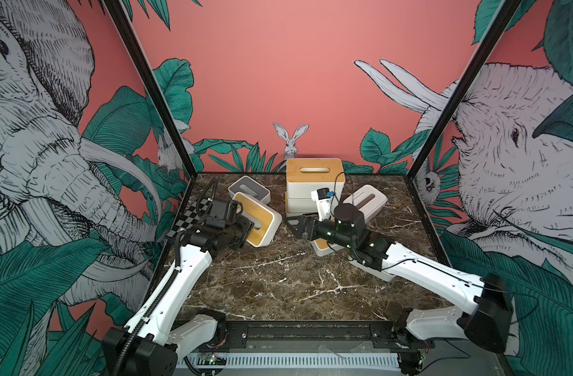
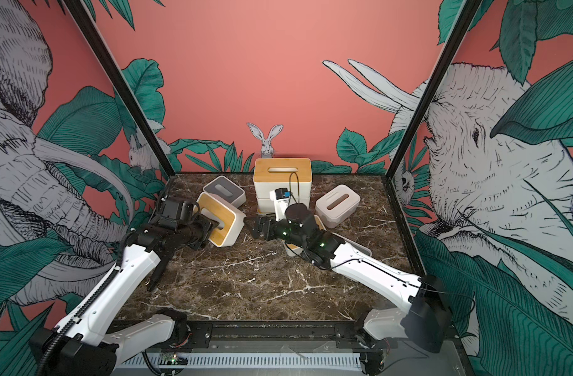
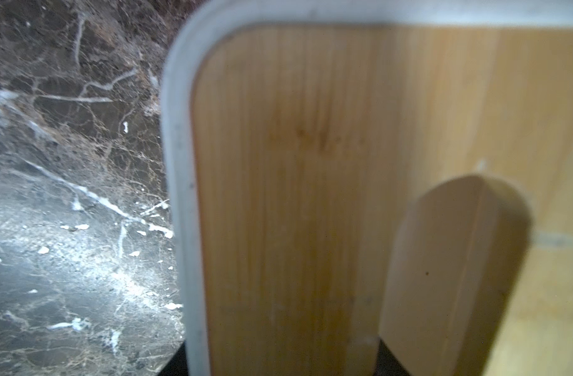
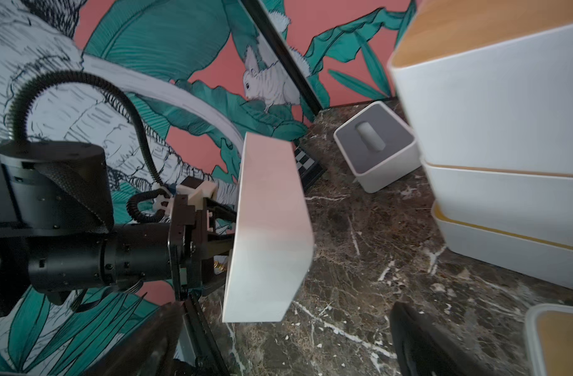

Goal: Stack the tissue boxes
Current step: Pick up the tissue box from the center of the board.

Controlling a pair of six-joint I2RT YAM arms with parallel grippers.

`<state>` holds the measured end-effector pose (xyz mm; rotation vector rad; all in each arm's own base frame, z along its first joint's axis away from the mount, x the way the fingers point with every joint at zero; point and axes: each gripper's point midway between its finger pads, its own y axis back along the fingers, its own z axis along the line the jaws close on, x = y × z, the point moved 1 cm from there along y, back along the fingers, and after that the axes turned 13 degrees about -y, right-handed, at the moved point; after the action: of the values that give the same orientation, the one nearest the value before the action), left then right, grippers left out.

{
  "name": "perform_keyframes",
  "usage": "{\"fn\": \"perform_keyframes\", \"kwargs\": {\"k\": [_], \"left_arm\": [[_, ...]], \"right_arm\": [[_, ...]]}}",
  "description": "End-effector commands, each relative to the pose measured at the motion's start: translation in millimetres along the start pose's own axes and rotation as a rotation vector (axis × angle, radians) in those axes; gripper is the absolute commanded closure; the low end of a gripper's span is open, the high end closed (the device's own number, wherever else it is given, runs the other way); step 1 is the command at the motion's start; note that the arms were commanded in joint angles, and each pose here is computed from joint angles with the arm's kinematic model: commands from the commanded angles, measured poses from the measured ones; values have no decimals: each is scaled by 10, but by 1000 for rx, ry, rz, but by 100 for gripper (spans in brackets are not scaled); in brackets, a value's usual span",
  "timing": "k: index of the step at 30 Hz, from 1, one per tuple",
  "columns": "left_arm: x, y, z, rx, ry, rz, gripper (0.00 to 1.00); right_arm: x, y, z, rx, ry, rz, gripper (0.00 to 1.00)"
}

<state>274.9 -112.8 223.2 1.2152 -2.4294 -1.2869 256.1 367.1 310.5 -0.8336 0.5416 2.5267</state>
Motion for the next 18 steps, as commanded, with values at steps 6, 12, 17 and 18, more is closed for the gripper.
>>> {"fn": "perform_keyframes", "kwargs": {"k": [6, 12, 17, 18], "left_arm": [[-90, 327, -323, 170, 52, -70, 57], [-99, 463, -365, 216, 60, -90, 57], [-105, 485, -385, 236, 67, -96, 57], [-109, 478, -399, 244, 71, -96, 57]], "right_arm": [[-221, -307, 414, -80, 35, -102, 1], [-207, -438, 351, -59, -2, -98, 4], [-163, -535, 418, -93, -34, -62, 9], [-151, -545, 407, -92, -37, -60, 10]]}}
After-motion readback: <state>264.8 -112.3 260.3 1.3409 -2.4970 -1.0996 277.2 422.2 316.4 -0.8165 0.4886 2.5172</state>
